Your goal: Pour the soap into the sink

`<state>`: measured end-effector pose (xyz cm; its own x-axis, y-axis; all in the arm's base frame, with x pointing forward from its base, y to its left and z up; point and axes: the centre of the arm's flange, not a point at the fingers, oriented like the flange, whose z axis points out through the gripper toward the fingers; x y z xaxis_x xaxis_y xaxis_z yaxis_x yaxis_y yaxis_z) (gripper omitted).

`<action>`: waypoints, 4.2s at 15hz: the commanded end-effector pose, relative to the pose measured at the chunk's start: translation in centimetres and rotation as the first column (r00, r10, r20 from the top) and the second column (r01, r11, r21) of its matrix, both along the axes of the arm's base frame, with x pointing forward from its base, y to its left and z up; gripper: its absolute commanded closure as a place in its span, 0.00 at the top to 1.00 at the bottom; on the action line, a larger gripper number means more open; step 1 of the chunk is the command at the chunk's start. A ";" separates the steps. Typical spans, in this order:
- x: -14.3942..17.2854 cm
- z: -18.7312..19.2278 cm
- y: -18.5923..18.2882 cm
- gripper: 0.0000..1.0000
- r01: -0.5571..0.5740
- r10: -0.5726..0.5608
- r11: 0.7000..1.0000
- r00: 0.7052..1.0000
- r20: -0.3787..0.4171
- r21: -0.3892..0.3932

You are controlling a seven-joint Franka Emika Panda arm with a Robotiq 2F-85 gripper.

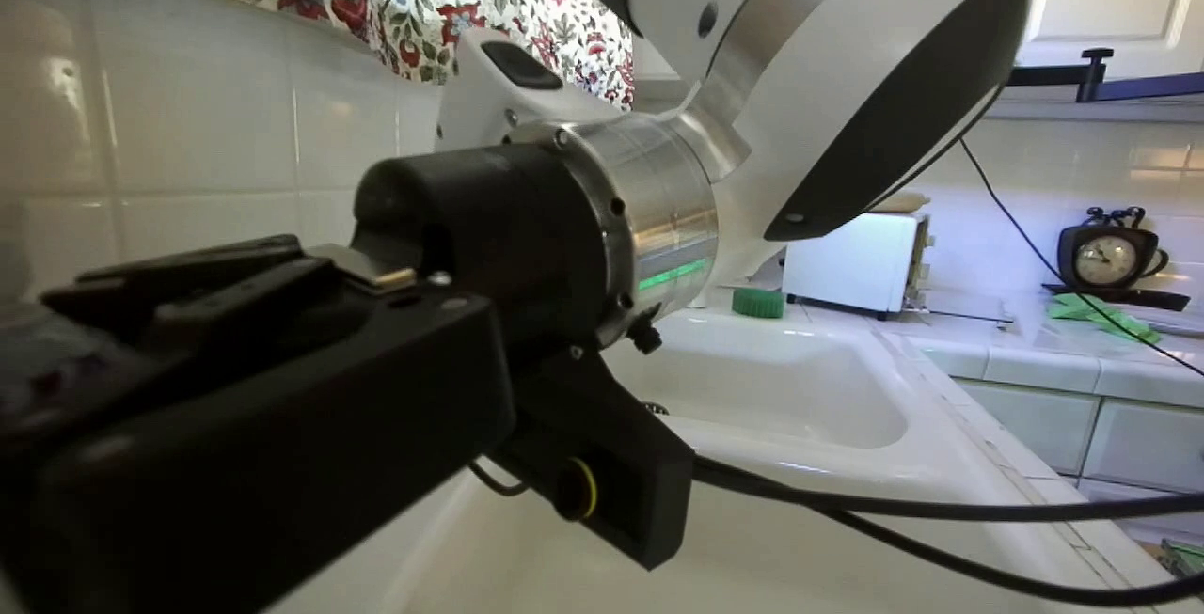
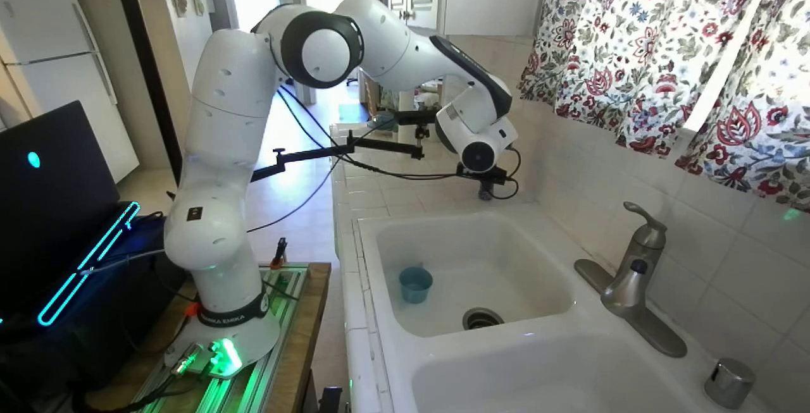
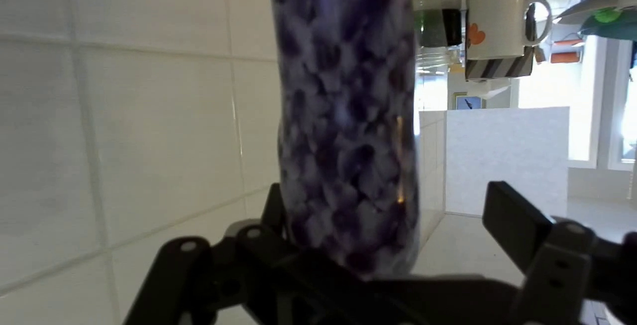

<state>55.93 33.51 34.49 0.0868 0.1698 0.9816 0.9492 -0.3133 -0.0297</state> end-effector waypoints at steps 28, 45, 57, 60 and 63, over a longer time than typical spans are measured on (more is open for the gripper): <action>-3.2 -2.8 -0.6 0.29 0.182 -0.195 0.974 0.977 -0.087 -0.134; -5.8 4.1 -2.0 0.22 0.194 -0.199 0.975 0.979 -0.041 -0.111; -15.0 11.2 -8.9 0.25 0.315 -0.354 0.894 0.933 -0.070 -0.319; -17.4 12.6 -10.5 0.22 0.334 -0.394 0.856 0.916 -0.081 -0.395; -19.3 13.2 -12.0 0.21 0.348 -0.431 0.817 0.898 -0.087 -0.460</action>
